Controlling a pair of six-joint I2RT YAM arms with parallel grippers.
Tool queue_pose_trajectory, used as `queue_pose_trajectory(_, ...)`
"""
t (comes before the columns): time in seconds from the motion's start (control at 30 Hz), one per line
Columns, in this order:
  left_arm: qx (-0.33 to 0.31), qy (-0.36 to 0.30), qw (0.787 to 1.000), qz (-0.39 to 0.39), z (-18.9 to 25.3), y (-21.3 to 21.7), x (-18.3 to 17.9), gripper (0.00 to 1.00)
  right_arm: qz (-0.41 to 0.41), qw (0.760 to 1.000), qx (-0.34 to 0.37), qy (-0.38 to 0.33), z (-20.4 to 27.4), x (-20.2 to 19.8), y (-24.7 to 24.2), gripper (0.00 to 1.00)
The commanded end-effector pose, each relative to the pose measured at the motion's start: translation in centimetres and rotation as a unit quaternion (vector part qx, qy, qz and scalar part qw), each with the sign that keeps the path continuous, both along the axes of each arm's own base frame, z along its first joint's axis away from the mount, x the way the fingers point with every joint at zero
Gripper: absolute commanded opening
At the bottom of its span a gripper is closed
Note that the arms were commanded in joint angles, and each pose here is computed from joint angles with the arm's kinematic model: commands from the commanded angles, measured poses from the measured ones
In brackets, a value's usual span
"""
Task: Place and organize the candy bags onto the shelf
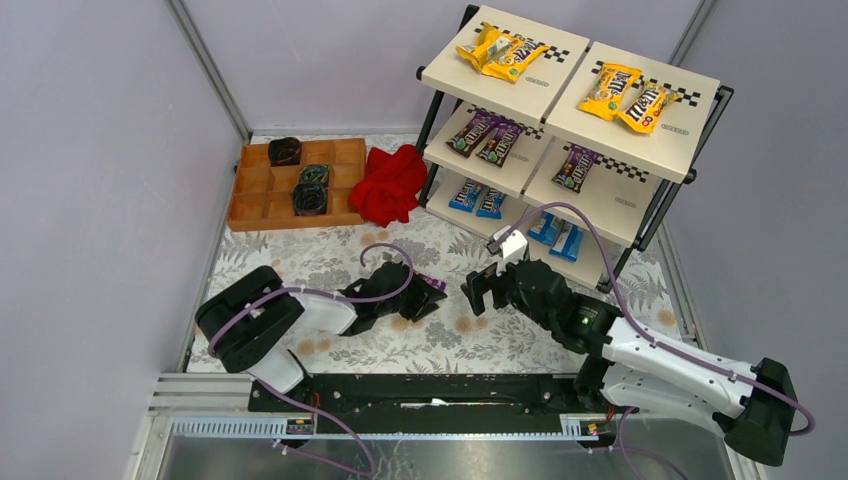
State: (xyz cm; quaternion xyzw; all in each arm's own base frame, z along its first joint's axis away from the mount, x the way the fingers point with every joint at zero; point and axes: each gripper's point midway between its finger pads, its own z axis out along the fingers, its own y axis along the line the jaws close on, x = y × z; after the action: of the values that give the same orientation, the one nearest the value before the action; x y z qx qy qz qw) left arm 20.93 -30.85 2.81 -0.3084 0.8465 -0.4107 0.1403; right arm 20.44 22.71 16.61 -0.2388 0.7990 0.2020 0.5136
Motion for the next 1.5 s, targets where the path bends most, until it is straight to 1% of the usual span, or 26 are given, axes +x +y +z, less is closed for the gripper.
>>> queue_pose_trajectory(0.0,0.064,0.009,0.997,0.031,-2.4,2.0,0.3,0.44,-0.003,1.000,-0.024,-0.018,-0.4,0.5,-0.5,1.00)
queue_pose_trajectory(0.1,0.088,0.004,0.995,0.036,-2.6,3.1,0.3,0.44,0.013,0.999,-0.024,-0.022,-0.5,0.4,0.0,1.00)
queue_pose_trajectory(0.17,0.085,-0.003,0.995,0.042,-2.2,3.4,0.7,0.44,0.022,0.999,-0.018,-0.024,-0.4,0.4,0.5,1.00)
queue_pose_trajectory(0.2,0.080,-0.005,0.996,0.044,-2.2,3.5,0.8,0.42,0.026,0.999,-0.016,-0.025,-0.2,0.4,0.8,1.00)
queue_pose_trajectory(0.27,0.068,-0.009,0.997,0.042,-2.0,3.4,1.1,0.33,0.031,0.999,-0.019,-0.020,-0.6,0.4,1.1,1.00)
queue_pose_trajectory(0.43,0.051,-0.018,0.998,0.028,-1.6,3.1,1.3,0.24,0.042,0.998,-0.044,-0.024,-1.7,0.7,1.3,1.00)
queue_pose_trajectory(0.53,0.048,-0.034,0.998,0.016,-1.0,3.0,1.8,0.19,0.065,0.995,-0.051,-0.049,-1.8,0.7,1.7,1.00)
queue_pose_trajectory(0.6,0.048,-0.034,0.998,0.002,-0.7,2.9,1.9,0.16,0.083,0.992,-0.062,-0.069,-1.7,0.7,1.8,1.00)
queue_pose_trajectory(0.67,0.040,-0.037,0.998,-0.004,-0.3,2.8,1.9,0.03,0.097,0.989,-0.073,-0.084,-1.7,0.8,2.0,1.00)
queue_pose_trajectory(0.7,0.034,-0.038,0.999,-0.008,-0.2,2.8,2.0,0.00,0.110,0.986,-0.081,-0.091,-1.9,0.7,2.1,1.00)
queue_pose_trajectory(0.73,0.027,-0.038,0.999,-0.015,0.0,2.7,1.8,0.00,0.129,0.982,-0.093,-0.099,-2.1,0.5,2.4,0.99)
queue_pose_trajectory(0.8,0.013,-0.036,0.999,-0.030,0.3,2.7,1.5,0.00,0.183,0.969,-0.120,-0.116,-2.9,-0.3,3.1,0.94)
queue_pose_trajectory(0.9,0.000,-0.044,0.997,-0.063,1.4,2.5,0.8,0.00,0.257,0.940,-0.145,-0.170,-3.3,-1.8,4.2,0.92)
queue_pose_trajectory(1.03,-0.006,-0.052,0.989,-0.139,3.1,2.1,-0.3,0.00,0.354,0.900,-0.114,-0.225,-3.4,-4.6,6.0,0.92)
queue_pose_trajectory(1.1,-0.007,-0.046,0.984,-0.171,3.6,2.3,-1.1,0.00,0.409,0.871,-0.101,-0.252,-3.4,-6.2,6.9,0.91)
queue_pose_trajectory(1.13,-0.008,-0.041,0.982,-0.182,3.7,2.5,-1.4,0.00,0.424,0.861,-0.101,-0.260,-3.5,-6.5,7.3,0.90)
queue_pose_trajectory(1.2,-0.020,-0.031,0.979,-0.201,4.0,2.7,-2.2,0.00,0.436,0.852,-0.107,-0.268,-3.7,-6.3,8.1,0.89)
queue_pose_trajectory(1.3,-0.052,-0.029,0.975,-0.214,5.0,2.8,-3.0,0.00,0.437,0.848,-0.130,-0.269,-4.8,-5.2,9.0,0.86)
queue_pose_trajectory(1.47,-0.055,-0.049,0.973,-0.216,6.0,3.3,-2.9,0.00,0.437,0.849,-0.145,-0.260,-6.1,-4.2,10.0,0.78)
